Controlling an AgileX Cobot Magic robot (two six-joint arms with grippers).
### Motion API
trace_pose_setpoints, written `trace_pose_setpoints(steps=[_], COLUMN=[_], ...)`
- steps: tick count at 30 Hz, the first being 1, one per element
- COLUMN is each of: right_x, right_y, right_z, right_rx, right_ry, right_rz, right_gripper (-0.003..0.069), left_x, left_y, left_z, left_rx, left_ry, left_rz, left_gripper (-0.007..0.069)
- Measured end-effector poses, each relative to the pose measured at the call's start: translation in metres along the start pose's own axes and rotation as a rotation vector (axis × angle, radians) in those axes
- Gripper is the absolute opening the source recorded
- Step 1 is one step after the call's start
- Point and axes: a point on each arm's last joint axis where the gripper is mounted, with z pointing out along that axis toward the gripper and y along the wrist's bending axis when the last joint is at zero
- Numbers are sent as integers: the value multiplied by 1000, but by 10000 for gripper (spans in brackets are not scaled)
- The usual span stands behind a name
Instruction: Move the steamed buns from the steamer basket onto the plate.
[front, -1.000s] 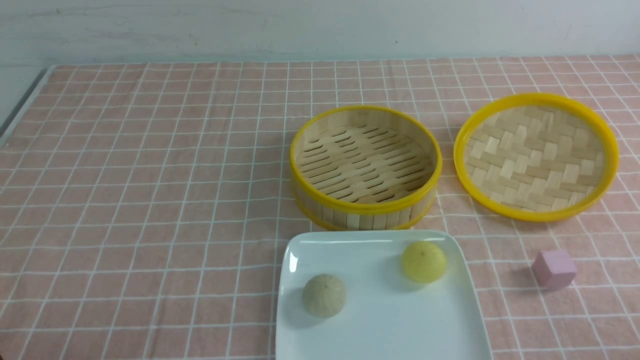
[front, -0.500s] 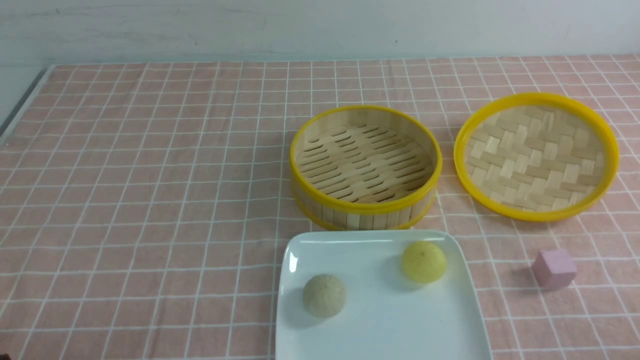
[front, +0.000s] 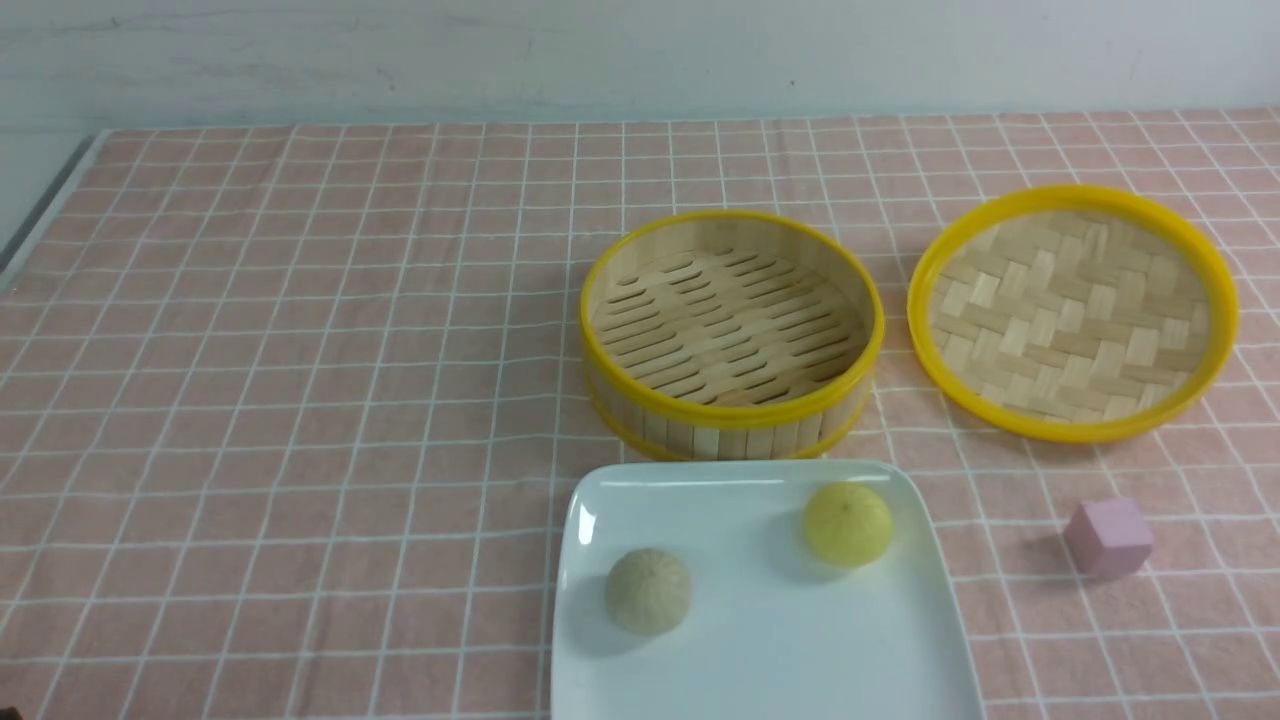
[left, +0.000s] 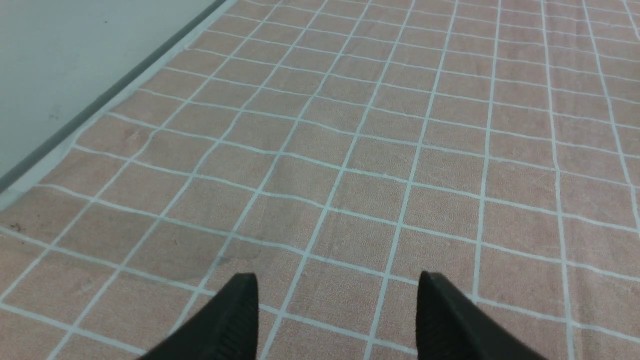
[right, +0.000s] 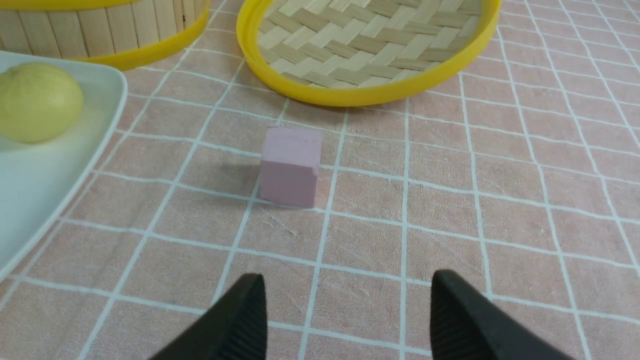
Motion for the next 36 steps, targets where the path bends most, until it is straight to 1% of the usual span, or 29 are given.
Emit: trace_pose_setpoints(steps=[36], right_x=[0], right_y=[0], right_z=[0], right_rx=[-5], right_ry=[-3], right_rz=[13], right_gripper=[442], left_x=[0], left_y=[0], left_z=[0], left_rx=[0], left_ry=[-1], left_rz=[0], left_gripper=[438])
